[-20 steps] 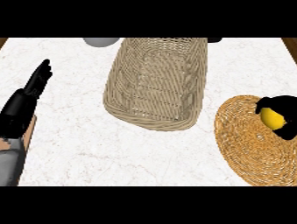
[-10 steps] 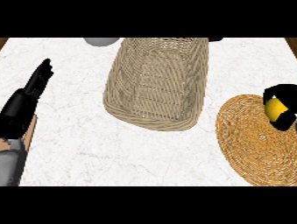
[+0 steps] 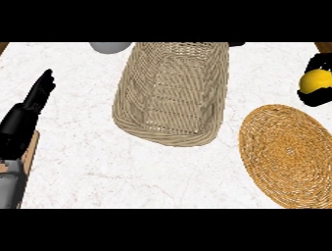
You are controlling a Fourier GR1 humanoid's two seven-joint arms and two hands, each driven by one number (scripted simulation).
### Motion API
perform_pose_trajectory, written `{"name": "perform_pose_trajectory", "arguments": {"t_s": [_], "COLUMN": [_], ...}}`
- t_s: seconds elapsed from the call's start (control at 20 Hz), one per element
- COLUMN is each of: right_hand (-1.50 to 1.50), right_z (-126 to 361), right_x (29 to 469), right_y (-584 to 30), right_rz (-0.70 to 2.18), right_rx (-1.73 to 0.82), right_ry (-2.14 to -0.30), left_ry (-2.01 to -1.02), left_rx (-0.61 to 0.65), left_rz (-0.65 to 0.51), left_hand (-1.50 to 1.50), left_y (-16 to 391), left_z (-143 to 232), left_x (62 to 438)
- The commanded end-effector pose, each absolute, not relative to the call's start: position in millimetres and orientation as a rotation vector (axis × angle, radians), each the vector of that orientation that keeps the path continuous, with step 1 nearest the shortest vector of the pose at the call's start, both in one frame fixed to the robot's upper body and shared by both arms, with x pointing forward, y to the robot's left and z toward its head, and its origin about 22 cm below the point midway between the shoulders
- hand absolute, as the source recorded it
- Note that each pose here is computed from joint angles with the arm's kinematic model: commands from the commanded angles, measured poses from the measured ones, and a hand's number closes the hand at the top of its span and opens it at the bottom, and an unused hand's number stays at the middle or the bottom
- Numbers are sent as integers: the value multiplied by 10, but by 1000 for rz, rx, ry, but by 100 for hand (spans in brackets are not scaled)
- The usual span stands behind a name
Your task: Pick the lemon from the placemat and place it in the basket
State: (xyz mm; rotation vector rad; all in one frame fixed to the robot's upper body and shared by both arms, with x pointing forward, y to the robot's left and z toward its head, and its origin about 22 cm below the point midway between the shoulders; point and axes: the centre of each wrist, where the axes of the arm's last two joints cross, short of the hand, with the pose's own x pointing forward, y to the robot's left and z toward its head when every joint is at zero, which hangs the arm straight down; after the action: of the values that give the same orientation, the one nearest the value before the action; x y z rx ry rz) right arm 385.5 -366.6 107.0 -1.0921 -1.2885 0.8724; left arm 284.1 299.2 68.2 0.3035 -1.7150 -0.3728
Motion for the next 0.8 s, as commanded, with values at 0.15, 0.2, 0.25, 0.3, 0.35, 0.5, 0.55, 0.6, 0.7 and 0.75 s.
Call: {"name": "perform_pose_trajectory", "arguments": {"t_s": [0.15,0.2,0.25,0.3,0.35,0.5,0.55,0.6,0.7,0.75], "right_hand": [150,150,150,150,150,150,150,150,150,150], "right_z": [1879,2101,2234,2375,2576,2894,3062,3164,3195,3312], "right_x": [3989,3937,3977,3929,3847,3834,3811,3790,3852,3785], "right_y": [-3289,-3448,-3148,-3119,-3096,-2752,-2880,-2642,-2251,-2279], "right_rz": [564,577,560,584,577,642,653,648,655,663], "right_rx": [-819,-819,-805,-821,-839,-738,-720,-688,-620,-620], "right_ry": [-1763,-1803,-1820,-1855,-1850,-1881,-1889,-1876,-1873,-1859], "left_ry": [-1717,-1708,-1710,-1721,-1694,-1708,-1696,-1732,-1714,-1706], "left_rx": [307,312,300,303,322,293,300,298,290,273], "left_rz": [-370,-358,-371,-369,-352,-367,-378,-376,-394,-376], "left_hand": [0,0,0,0,0,0,0,0,0,0], "left_y": [2942,3007,2881,2989,3056,2891,2900,3064,2773,2933], "left_z": [703,767,681,893,706,669,765,774,675,713], "left_x": [2774,2800,2836,2886,2757,2862,2907,2825,2888,2838]}}
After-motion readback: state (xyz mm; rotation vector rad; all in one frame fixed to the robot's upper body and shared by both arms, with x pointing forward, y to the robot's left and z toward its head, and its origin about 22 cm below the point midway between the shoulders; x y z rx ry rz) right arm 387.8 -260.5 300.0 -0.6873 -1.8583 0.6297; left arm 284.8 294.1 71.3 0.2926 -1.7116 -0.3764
